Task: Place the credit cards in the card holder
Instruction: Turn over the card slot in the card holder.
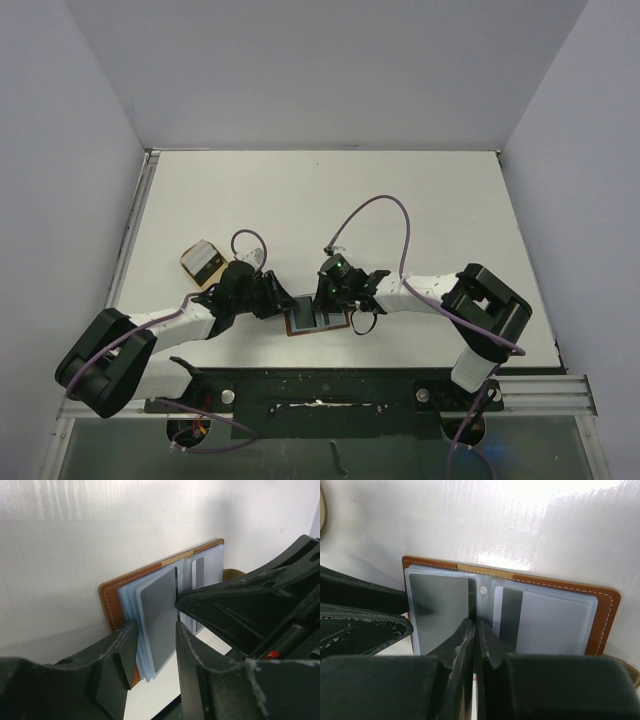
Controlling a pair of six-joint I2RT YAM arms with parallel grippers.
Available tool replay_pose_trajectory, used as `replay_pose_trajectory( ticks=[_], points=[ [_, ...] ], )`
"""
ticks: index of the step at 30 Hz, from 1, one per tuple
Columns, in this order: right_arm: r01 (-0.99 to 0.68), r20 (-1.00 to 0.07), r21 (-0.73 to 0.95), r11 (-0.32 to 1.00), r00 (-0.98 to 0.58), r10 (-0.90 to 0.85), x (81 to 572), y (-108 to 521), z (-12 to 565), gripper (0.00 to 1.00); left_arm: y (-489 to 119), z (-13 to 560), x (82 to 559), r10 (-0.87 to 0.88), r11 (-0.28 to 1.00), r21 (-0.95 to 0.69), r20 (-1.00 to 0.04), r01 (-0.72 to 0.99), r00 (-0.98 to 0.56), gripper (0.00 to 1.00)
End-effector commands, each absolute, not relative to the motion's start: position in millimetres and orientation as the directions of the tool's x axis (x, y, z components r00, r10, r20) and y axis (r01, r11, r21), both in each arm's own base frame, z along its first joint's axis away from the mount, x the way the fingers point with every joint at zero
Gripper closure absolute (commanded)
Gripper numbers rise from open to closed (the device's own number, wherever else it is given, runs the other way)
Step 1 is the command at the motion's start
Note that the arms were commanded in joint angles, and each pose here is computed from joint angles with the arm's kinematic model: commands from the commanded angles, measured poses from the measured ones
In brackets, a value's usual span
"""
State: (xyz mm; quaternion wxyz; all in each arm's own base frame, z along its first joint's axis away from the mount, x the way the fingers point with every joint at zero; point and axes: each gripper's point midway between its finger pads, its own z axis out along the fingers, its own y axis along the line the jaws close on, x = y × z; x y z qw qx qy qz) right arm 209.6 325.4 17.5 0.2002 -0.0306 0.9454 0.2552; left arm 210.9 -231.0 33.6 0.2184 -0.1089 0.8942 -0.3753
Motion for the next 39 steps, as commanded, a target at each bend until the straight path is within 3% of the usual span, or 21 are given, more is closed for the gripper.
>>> replay_pose_trajectory(
  ticks=[1,14,23,39],
  points=[
    [-0.144,-0.365,0.405,0.903,-0.931,0.016,196.5,308.4,-4.4,0.99,-243.8,54.4,221.5,-0.374,0.633,-0.774,-0.335,0.026,-0.865,0.67],
    [-0.136,-0.363,0.411,0.902,-0.931,0.025,195.4,307.5,-4.9,1.00,-232.1,55.9,223.7,-0.376,0.703,-0.711,-0.361,-0.009,-0.853,0.66],
    [-0.137,-0.362,0.416,0.899,-0.932,0.026,195.4,308.7,-5.0,1.00,-238.8,68.2,225.5,-0.402,0.652,-0.758,-0.376,0.027,-0.835,0.65],
    [-0.139,-0.369,0.421,0.896,-0.929,0.029,195.8,308.2,-3.7,1.00,-234.9,47.6,222.7,-0.402,0.674,-0.739,-0.356,-0.010,-0.844,0.65]
  ],
)
